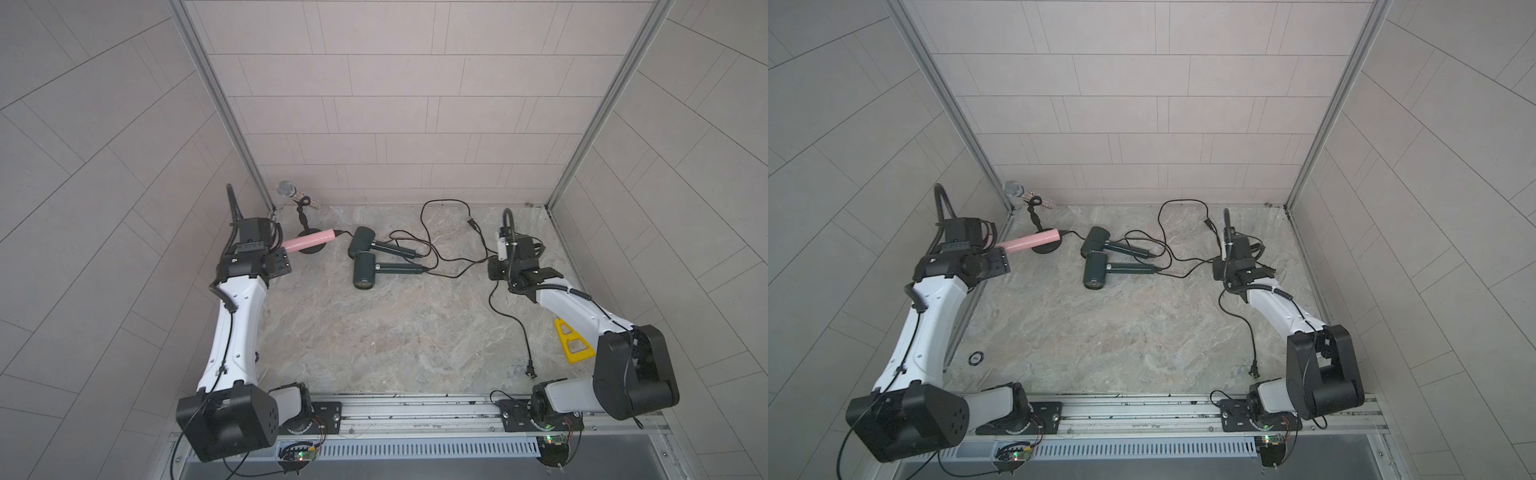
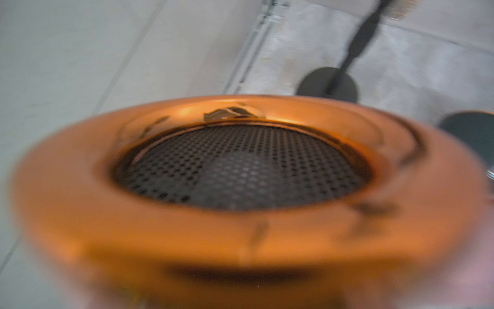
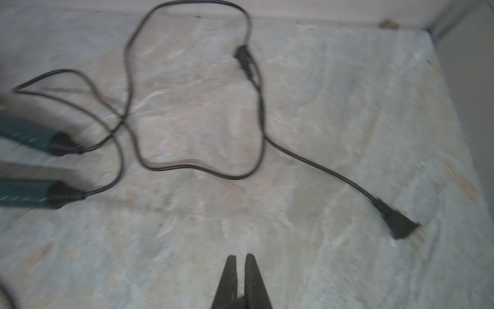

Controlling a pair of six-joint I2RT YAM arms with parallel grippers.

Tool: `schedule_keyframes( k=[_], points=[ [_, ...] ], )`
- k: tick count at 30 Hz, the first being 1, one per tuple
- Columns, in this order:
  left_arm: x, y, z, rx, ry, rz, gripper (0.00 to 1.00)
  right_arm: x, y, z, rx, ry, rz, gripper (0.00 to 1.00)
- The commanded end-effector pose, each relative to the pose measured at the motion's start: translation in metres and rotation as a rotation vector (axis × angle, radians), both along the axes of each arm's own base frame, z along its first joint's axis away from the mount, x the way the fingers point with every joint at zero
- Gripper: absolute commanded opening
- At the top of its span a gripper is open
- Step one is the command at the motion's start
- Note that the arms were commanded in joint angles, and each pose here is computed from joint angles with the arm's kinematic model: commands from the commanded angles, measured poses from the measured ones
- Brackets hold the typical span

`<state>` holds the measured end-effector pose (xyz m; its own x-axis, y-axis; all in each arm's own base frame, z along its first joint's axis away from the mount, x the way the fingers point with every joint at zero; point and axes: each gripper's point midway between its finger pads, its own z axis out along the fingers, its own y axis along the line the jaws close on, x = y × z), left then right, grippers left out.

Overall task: Wrap the cord around the hair dryer
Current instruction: Adjust the power cord at the center of the board.

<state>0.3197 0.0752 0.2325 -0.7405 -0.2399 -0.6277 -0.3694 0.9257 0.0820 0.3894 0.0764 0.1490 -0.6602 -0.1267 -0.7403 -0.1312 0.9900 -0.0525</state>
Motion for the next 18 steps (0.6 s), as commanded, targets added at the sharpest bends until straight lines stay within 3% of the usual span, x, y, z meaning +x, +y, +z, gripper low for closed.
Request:
schedule_keyframes(
  k=[1, 4, 10, 15, 18],
  points=[
    [0.021, -0.040, 0.018, -0.006, -0.063, -0.121, 0.00, -0.019, 0.030, 0.009, -0.191, 0.003, 0.191, 0.00],
    [0.028, -0.065, 0.010, 0.008, -0.032, -0.207, 0.00, -0.035, 0.071, 0.033, -0.213, -0.085, 0.351, 0.00],
    [0.039, -0.116, -0.018, 0.020, 0.027, -0.350, 0.00, -0.068, 0.129, 0.102, -0.032, -0.269, 0.549, 0.00],
    [0.044, -0.183, -0.034, -0.024, 0.047, -0.531, 0.00, -0.070, 0.144, 0.133, -0.017, -0.301, 0.589, 0.00],
    [0.035, -0.230, -0.046, -0.131, 0.088, -0.686, 0.00, -0.057, 0.139, 0.139, -0.061, -0.321, 0.547, 0.00]
  ],
)
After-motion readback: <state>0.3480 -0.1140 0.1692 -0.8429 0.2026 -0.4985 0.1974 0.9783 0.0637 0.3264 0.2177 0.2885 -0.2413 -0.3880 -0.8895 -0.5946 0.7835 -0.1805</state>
